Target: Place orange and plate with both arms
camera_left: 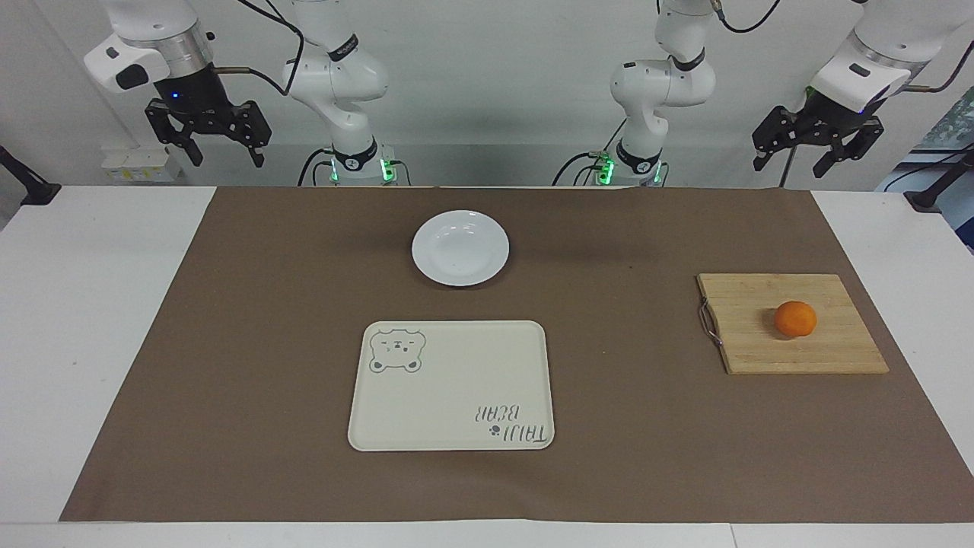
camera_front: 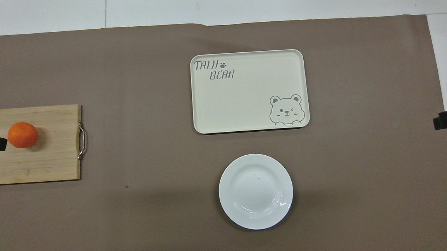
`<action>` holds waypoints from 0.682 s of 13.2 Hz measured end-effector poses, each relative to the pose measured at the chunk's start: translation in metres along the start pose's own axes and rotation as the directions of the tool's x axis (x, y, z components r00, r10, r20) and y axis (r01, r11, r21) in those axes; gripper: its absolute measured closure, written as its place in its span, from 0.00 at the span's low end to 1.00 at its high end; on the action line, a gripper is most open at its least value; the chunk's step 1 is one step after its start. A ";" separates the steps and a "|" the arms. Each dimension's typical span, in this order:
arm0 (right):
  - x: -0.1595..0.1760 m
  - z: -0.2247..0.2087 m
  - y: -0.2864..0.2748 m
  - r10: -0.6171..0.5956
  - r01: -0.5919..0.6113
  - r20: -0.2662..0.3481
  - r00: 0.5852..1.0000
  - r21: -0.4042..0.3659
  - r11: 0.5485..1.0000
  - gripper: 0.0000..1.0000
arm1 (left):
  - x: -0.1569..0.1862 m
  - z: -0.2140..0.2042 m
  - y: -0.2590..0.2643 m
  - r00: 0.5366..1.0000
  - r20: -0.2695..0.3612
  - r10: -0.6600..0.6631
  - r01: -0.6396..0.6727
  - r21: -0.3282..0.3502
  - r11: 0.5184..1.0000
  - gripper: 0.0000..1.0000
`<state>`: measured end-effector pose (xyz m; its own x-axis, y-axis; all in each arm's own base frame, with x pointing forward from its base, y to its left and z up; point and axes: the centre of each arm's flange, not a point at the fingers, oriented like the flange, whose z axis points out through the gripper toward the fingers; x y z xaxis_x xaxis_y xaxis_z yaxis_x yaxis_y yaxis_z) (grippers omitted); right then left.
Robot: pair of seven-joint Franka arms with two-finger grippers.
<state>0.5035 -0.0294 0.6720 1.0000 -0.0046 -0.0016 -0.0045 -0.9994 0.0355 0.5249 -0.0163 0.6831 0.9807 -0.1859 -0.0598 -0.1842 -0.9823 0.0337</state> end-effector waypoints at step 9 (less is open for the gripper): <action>0.000 0.002 0.000 0.000 0.000 0.004 1.000 0.000 1.000 0.00 | 0.001 -0.001 0.002 1.000 -0.008 0.003 -0.003 0.001 1.000 0.00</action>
<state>0.5035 -0.0293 0.6697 1.0000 -0.0044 -0.0057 -0.0042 -0.9994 0.0353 0.5256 -0.0181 0.6838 0.9807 -0.1886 -0.0522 -0.1871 -0.9818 0.0327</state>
